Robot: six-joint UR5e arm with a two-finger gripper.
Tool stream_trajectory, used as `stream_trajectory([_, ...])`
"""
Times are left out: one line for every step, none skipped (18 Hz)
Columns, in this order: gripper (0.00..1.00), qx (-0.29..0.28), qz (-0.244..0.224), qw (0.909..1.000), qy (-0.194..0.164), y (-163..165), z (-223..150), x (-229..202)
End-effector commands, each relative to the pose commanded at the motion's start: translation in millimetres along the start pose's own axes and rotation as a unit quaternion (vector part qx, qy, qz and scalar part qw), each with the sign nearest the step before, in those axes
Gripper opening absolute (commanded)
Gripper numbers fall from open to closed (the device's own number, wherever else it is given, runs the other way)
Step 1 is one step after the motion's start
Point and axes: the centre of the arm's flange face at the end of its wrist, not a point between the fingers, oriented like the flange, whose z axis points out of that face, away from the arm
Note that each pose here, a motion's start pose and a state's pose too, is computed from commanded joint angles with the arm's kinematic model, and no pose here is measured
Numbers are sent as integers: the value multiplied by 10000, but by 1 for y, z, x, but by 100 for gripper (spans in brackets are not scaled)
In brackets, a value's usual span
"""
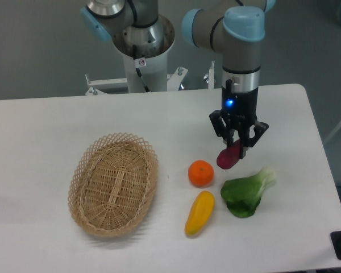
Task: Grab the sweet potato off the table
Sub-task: 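Lift the held sweet potato up off the table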
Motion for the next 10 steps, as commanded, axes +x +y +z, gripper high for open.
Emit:
stream_trajectory([31,-7,-37,10000,21,1,1,1])
stream_trajectory([31,1,-38,10000,23,1,1,1])
stream_trajectory([31,1,-38,10000,23,1,1,1])
stream_trajectory([31,-4,-43,10000,14,1,1,1])
stream_trajectory([31,-4,-43,10000,14,1,1,1])
stream_trajectory([31,-7,-45,10000,21,1,2,1])
stream_trajectory([31,-4,-43,10000,14,1,1,1])
stream_trajectory([31,-4,-43,10000,14,1,1,1])
stream_trajectory([31,5,-37,10000,19,0,2,1])
stream_trajectory([31,6,-37,10000,19,0,2,1])
